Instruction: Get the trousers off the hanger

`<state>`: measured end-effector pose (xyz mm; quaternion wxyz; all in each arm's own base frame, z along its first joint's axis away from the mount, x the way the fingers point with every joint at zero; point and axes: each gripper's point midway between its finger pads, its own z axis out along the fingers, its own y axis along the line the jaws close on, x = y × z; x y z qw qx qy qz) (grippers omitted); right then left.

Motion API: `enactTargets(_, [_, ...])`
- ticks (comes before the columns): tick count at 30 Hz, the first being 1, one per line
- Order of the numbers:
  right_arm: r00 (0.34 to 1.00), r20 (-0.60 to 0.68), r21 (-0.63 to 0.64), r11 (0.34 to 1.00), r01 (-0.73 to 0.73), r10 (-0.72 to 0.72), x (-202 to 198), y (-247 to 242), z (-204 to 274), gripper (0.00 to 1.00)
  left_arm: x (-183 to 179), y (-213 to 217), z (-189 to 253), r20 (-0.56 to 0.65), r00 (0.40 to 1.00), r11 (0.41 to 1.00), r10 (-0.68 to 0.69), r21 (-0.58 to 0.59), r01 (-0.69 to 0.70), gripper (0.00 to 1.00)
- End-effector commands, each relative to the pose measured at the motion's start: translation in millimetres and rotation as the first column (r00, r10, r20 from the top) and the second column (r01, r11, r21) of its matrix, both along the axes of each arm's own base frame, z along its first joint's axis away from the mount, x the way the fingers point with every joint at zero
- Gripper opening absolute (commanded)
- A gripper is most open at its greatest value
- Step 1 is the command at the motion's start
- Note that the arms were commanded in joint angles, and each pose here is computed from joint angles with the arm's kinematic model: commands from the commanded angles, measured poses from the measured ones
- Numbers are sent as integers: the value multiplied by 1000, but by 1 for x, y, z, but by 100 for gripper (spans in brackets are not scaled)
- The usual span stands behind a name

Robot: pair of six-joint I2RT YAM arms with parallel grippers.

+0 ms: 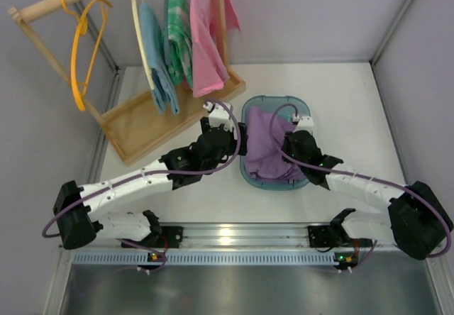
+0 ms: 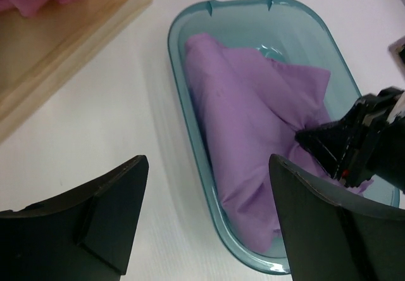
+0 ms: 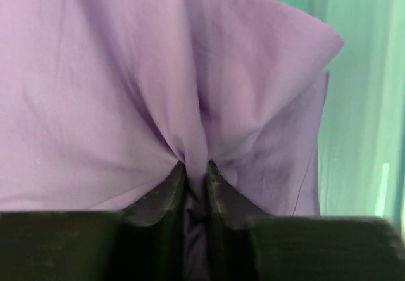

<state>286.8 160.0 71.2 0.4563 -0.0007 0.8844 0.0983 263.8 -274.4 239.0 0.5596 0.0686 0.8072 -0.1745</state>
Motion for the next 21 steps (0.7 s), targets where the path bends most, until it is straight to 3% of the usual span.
enactTargets(1, [991,129,-1,1000,21,-20,21,-3,54,27,0,-29,7,-12,999,987,-53,-150,51,82])
enactTargets(3, [992,129,-3,1000,2,-1,21,-2,59,37,1,-32,-7,-28,998,989,-52,-142,47,82])
enactTargets(6, [993,116,15,1000,-26,24,13,0,54,64,2,-43,-18,-32,997,984,-75,-163,69,82])
enactTargets(9, [996,94,10,1000,-2,1,1,-11,54,79,2,-51,-35,-42,996,988,-73,-142,66,80])
enactTargets(13, [978,207,104,995,0,-22,-12,-21,96,81,-6,-68,-47,-36,991,979,-125,-165,118,72])
enactTargets(16, [965,261,156,987,-39,-3,-21,-20,115,82,-11,-77,-57,-51,987,976,-154,-165,144,59])
enactTargets(17, [965,263,163,986,-44,0,-23,-20,116,82,-10,-79,-62,-54,987,978,-153,-150,143,53])
enactTargets(18, [965,264,164,986,-41,-4,-23,-21,115,82,-10,-82,-62,-45,987,977,-156,-153,147,40])
enactTargets(21, [968,251,154,988,-14,-26,-22,-25,106,91,-11,-89,-78,-59,986,983,-153,-107,146,28])
